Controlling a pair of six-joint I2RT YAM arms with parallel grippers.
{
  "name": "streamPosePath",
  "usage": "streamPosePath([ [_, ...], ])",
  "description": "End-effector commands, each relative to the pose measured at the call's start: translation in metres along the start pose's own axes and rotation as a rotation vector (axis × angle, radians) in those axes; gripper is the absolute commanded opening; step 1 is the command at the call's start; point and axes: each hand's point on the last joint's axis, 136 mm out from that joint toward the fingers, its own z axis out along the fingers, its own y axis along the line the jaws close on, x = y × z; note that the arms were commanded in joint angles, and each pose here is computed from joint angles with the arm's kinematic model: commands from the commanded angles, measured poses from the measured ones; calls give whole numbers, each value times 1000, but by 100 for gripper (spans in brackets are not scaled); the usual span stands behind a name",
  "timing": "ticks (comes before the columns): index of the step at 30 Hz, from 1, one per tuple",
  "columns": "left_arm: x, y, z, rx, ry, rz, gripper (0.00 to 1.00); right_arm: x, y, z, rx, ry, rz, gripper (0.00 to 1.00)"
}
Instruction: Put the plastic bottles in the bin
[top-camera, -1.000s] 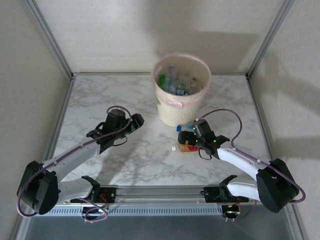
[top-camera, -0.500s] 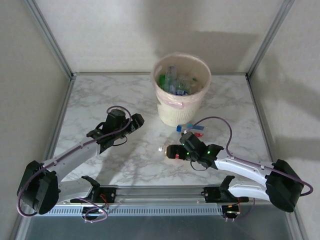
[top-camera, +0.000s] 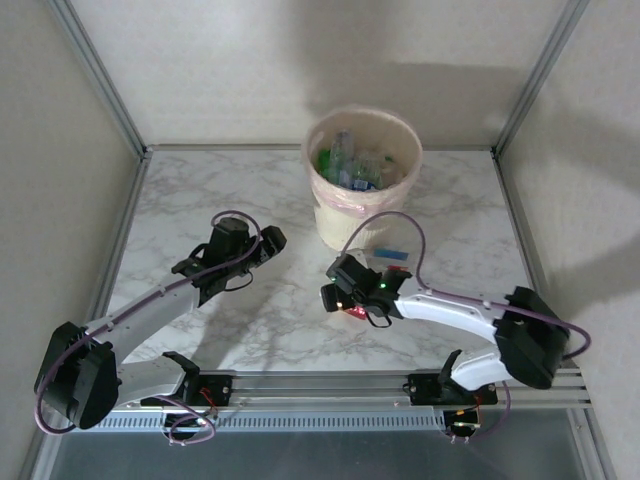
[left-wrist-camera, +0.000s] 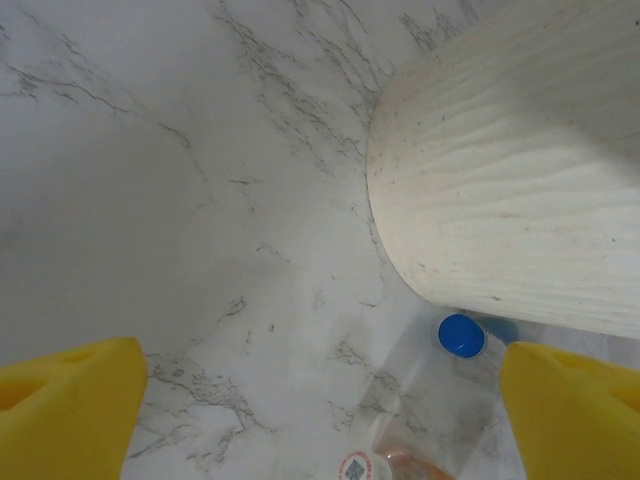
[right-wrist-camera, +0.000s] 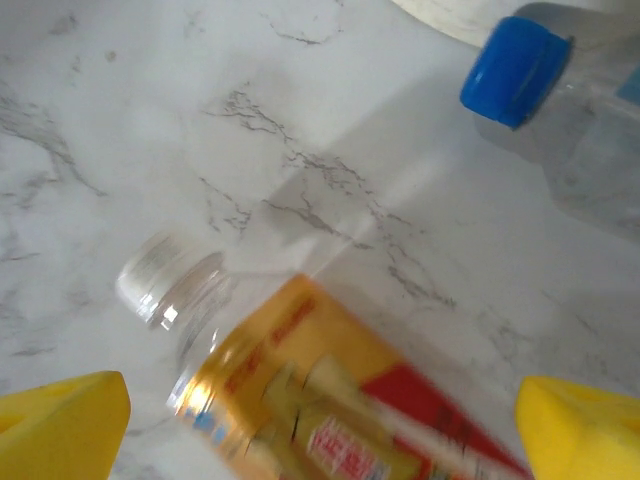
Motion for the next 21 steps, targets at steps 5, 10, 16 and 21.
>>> streamPosePath([
  [5, -7, 8, -10, -2, -14, -4, 91, -9, -3, 16, 18, 4, -111, 99],
  [10, -8, 11, -9, 3, -18, -18, 92, 12, 7, 13, -70, 37, -102, 99],
  [16, -8, 9, -7, 12, -11, -24, 91, 38, 2, 23, -20, 113, -88, 95],
  [21, -8, 13, -7, 5, -11, -24, 91, 41, -2, 22, -14, 111, -57, 87],
])
